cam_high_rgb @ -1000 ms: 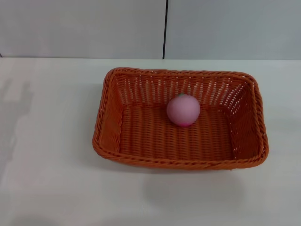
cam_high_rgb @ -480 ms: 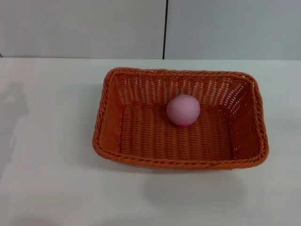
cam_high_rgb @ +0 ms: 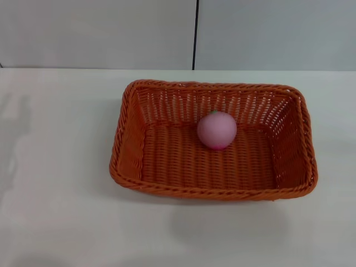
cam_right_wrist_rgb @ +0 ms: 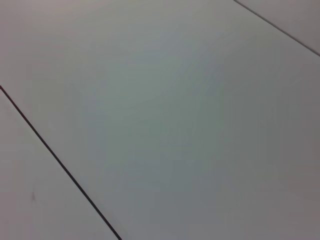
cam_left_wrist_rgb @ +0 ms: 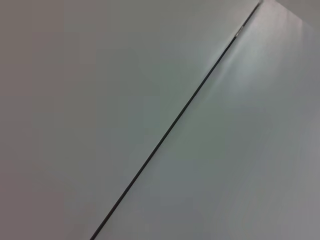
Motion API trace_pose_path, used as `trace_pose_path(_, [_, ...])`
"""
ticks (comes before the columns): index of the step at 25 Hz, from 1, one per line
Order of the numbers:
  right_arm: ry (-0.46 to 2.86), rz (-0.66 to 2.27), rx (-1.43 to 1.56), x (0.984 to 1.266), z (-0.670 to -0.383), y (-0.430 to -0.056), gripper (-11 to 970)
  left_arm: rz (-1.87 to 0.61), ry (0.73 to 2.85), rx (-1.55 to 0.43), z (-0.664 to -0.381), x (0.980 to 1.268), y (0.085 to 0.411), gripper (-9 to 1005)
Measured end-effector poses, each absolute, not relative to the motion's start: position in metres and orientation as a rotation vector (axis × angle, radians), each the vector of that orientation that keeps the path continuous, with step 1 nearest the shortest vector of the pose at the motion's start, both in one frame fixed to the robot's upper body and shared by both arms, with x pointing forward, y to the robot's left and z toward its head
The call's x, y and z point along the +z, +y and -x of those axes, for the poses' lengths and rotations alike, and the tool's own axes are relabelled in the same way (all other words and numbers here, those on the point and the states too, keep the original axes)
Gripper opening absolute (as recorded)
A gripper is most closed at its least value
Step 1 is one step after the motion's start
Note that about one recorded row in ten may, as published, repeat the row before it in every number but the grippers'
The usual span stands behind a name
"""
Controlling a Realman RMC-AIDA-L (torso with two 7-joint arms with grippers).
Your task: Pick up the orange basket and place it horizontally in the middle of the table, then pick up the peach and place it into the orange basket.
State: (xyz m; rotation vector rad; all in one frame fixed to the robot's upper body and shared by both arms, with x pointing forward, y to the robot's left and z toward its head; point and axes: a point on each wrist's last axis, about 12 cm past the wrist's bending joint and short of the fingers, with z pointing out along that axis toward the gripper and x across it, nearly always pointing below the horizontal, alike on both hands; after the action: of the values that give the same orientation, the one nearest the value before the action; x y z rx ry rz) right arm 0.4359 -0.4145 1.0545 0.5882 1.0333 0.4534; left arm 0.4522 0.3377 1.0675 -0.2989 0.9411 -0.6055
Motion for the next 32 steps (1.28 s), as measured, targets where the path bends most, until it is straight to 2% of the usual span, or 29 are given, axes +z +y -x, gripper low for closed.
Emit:
trace_pose_path(7, [1.034,-0.586,0.451,1.0546,-0.4361,-0.4144,451,0.300,0.943,-0.604,-0.4517,1.0670,0.3373,666])
trace_pose_path(15, [1.035,-0.590,0.454,1.0538,-0.4361,-0.4134,451,0.300,0.935,-0.603,-0.4489,1.0671,0.3382,791])
trace_pose_path(20, [1.036,-0.594,0.453,1.0530,-0.4351,-0.4133,451,0.303,0.933,-0.601,-0.4485,1.0671,0.3387,694])
trace_pose_path(26, [1.037,-0.594,0.453,1.0530,-0.4358,-0.4131,451,0.302,0.931,-0.604,-0.4500,1.0678,0.3379,440])
trace_pose_path(32, [1.038,-0.595,0.453,1.0529,-0.4358,-0.4132,451,0.303,0.930,-0.606,-0.4516,1.0681,0.3373,440])
